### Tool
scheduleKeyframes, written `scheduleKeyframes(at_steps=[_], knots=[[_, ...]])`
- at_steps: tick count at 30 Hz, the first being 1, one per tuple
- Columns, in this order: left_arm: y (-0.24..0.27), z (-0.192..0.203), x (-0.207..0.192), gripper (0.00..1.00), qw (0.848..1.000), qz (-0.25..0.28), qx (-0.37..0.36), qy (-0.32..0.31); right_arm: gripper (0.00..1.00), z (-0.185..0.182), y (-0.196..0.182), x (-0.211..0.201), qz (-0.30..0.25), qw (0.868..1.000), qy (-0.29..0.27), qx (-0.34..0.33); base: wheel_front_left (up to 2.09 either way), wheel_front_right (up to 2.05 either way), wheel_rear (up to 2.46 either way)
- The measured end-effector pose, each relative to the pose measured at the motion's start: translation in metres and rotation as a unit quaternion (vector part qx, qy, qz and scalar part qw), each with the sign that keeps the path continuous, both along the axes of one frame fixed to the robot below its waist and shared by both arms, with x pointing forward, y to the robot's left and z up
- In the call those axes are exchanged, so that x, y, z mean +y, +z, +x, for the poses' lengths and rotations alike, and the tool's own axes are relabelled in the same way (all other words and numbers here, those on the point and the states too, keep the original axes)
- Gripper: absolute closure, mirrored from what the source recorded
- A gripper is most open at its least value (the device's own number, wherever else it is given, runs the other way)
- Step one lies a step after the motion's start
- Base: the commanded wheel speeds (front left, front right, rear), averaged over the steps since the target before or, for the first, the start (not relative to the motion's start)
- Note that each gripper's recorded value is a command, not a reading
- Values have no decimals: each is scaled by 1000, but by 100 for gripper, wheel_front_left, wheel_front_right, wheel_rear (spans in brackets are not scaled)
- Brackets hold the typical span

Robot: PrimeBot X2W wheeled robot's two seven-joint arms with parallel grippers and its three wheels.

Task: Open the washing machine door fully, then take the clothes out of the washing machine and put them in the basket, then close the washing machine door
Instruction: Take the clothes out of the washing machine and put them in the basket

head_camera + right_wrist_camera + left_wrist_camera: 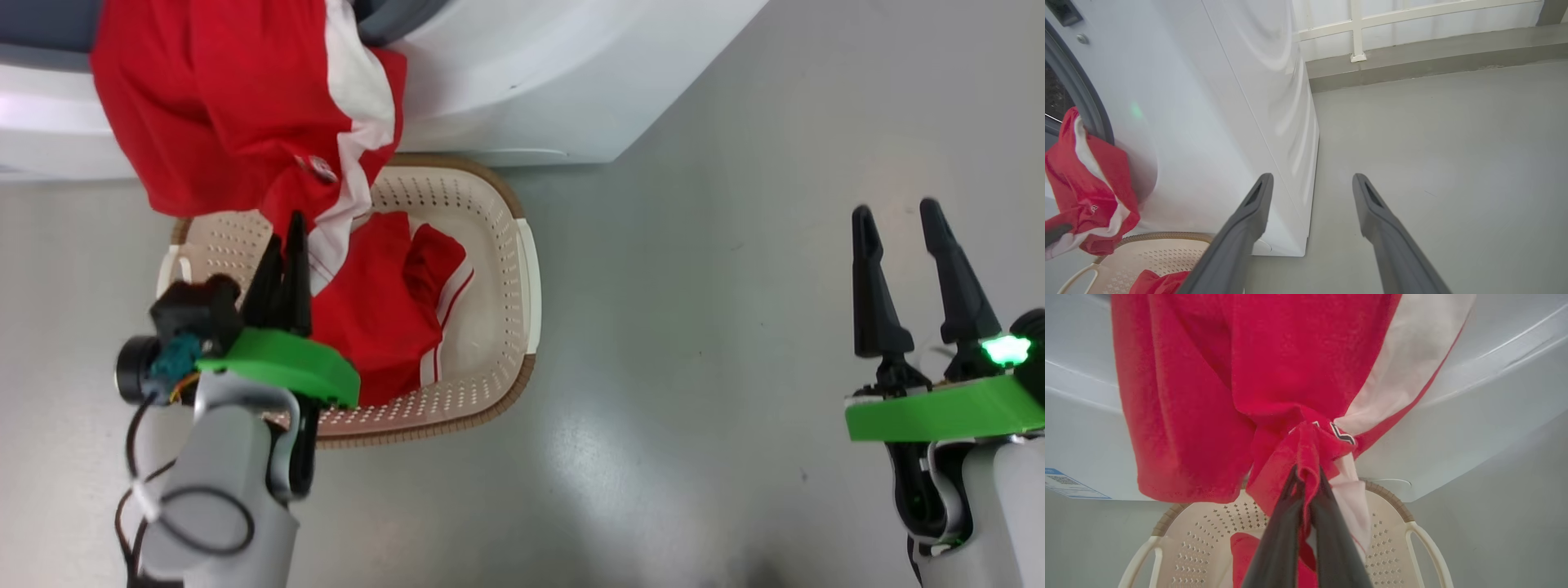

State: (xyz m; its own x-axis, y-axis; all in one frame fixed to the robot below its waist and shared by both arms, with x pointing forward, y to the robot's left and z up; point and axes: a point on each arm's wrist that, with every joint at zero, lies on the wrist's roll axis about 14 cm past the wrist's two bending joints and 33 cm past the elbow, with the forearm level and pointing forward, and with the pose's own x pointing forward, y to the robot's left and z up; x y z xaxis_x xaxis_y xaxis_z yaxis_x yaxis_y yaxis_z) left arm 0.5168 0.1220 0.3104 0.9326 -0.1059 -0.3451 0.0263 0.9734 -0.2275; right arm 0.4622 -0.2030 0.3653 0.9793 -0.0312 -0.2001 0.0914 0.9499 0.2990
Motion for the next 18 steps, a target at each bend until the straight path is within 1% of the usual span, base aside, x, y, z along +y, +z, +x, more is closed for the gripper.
scheduleKeyframes(at_steps=[4, 8, 10, 12, 14, 15, 16, 18], knots=[[-27, 3, -5, 100, 999, 10, 42, -13, 0, 6, -3, 0, -1, 1000, 0, -2, 0, 0, 0], [-44, 9, -7, 85, 997, 13, 68, -18, 0, 4, -10, -2, -2, 1000, -1, 7, 0, 0, 0], [-48, 16, -9, 80, 997, 14, 72, -20, 0, 6, -12, -3, -3, 1000, -2, 8, 0, 0, 0], [-51, 20, -11, 63, 997, 14, 77, -21, 0, 7, -13, -3, -4, 1000, -3, 8, 0, 0, 0], [-55, 21, -11, 54, 996, 14, 81, -20, 0, 9, -14, -4, -4, 1000, -4, 8, 0, 0, 0], [-57, 22, -11, 30, 996, 14, 84, -20, 0, 9, -15, -4, -4, 1000, -4, 9, 0, 0, 0], [-58, 21, -11, 2, 996, 14, 86, -20, 0, 8, -16, -4, -3, 1000, -5, 10, 0, 0, 0], [-60, 21, -11, 0, 996, 14, 88, -20, 0, 8, -16, -4, -3, 1000, -6, 11, 0, 0, 0]])
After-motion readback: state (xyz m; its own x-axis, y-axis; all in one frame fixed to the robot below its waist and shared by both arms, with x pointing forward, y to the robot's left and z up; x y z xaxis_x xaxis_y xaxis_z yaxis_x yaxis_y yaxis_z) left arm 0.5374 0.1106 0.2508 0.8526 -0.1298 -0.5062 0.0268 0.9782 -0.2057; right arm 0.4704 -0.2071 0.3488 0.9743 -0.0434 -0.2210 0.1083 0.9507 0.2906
